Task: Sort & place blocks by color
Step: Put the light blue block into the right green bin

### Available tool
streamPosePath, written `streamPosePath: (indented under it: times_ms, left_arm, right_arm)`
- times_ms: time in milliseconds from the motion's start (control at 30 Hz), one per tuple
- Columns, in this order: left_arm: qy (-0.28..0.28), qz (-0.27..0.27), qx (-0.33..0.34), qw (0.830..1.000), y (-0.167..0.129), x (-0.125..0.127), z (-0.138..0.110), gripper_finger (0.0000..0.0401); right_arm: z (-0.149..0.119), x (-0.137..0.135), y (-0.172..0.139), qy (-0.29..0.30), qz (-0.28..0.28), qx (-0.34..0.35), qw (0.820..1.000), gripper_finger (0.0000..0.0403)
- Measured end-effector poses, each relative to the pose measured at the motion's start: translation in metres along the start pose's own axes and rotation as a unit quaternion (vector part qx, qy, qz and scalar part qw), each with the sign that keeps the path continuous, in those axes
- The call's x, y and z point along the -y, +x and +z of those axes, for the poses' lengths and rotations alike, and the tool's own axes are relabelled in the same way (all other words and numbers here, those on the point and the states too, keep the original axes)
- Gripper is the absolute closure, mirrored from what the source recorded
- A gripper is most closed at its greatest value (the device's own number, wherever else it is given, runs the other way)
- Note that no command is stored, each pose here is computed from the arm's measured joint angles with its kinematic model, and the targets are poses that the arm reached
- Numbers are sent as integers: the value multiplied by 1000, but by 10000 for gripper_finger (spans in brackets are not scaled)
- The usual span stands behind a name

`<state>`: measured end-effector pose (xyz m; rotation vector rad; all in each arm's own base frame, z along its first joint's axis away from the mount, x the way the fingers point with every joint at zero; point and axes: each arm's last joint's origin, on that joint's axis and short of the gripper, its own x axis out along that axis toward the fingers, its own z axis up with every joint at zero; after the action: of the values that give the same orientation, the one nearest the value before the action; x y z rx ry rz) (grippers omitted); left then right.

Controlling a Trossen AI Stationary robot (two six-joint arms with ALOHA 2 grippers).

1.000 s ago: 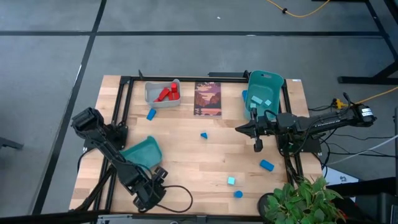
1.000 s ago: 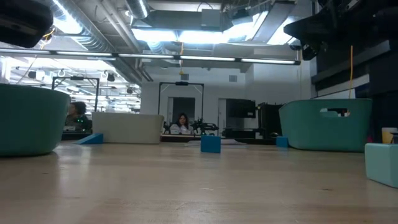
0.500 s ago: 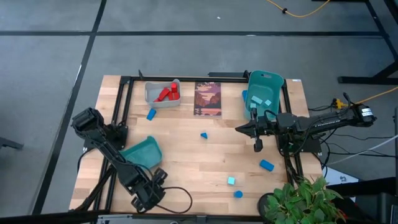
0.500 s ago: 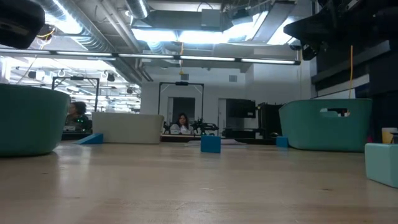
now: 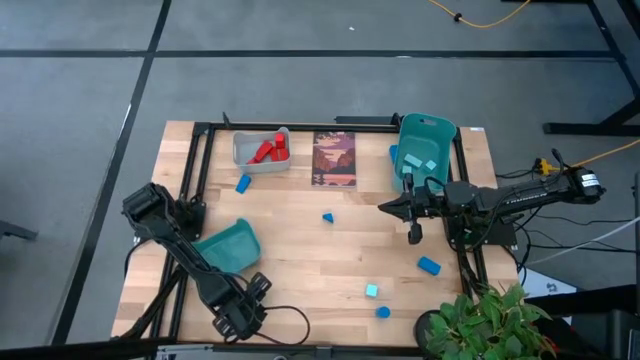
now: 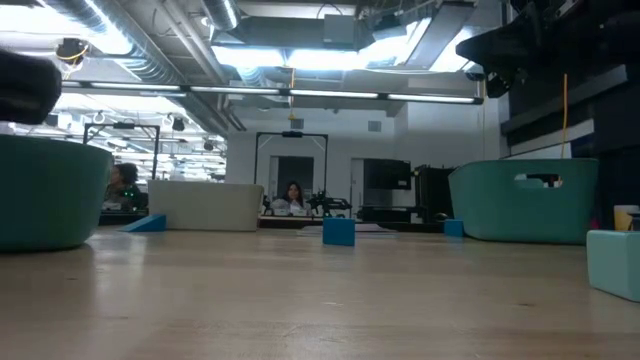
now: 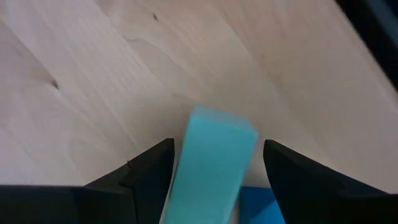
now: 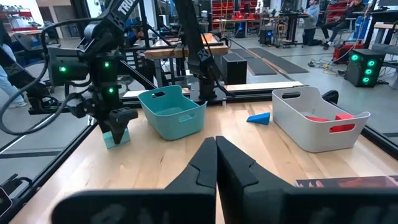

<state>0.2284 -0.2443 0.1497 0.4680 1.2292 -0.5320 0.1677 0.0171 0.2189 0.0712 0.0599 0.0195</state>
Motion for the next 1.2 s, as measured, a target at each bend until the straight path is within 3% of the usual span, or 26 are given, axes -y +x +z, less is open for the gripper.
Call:
streamPosePath:
  times_ms: [300,567,767,867,1000,1100,1200]
  left_arm:
    - [-1,10,-5,1000,4,-2,0,168]
    - [-13,15,-6,1000,4,-10,1,273]
    - [-41,21,8,999,-7,-29,2,276]
    - [-56,32,31,997,-26,-43,3,276]
    - [-81,92,99,988,-66,-66,2,276]
    - [-89,140,171,971,-96,-84,0,276]
    - [-93,173,274,942,-115,-101,-9,276]
  right_arm:
    - [0,0,0,2,0,-1,1000,402]
    - [0,0,0,0,1,-2,1000,402]
    - [-1,0,0,-2,1,-6,1000,402]
    - [-3,0,0,-2,0,-16,1000,402]
    - [-5,0,0,2,0,-24,1000,402]
    - [-5,0,0,5,-1,-27,1000,402]
    - [-5,0,0,5,-1,-28,1000,402]
